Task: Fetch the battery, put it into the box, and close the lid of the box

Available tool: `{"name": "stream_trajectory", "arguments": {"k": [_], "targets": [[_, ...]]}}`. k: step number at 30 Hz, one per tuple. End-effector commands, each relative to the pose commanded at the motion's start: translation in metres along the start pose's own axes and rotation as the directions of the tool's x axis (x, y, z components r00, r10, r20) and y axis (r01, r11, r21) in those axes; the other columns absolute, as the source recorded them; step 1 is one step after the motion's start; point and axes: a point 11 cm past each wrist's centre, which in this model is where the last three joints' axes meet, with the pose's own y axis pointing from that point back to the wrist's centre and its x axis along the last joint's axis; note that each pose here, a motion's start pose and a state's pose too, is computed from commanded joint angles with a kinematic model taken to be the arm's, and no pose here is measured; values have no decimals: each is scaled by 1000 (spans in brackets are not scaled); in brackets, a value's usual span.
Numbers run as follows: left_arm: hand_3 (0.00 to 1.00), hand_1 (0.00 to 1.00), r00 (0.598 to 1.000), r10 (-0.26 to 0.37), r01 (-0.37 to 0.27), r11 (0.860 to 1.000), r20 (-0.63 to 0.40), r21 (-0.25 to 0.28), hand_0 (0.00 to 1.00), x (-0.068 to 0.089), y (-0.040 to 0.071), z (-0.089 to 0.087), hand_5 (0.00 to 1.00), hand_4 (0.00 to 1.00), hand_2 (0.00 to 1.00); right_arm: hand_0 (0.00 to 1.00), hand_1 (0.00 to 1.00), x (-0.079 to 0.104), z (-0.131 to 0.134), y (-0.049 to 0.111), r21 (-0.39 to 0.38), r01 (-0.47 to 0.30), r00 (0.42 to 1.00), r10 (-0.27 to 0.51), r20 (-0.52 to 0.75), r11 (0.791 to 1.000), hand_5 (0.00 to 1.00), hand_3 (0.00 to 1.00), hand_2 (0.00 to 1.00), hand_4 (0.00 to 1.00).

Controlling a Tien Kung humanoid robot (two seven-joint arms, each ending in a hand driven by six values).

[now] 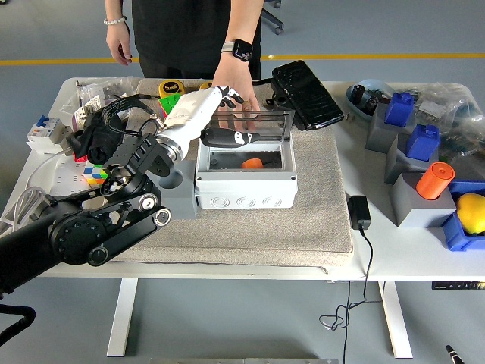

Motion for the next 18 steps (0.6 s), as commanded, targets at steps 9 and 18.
{"name": "stream_trajectory", "arguments": {"k": [9,18], "targets": [[698,657,998,-56,56,998,3,11,607,-13,13,-1,531,998,645,589,598,0,2,0,-2,0,1000,0,-5,1000,566,544,588,978],[696,644,994,-103,102,995,-33,-18,570,-27,29,5,551,998,637,589,598,2,2,0,-5,-2,1000,2,-10,1000,566,544,588,978]]}}
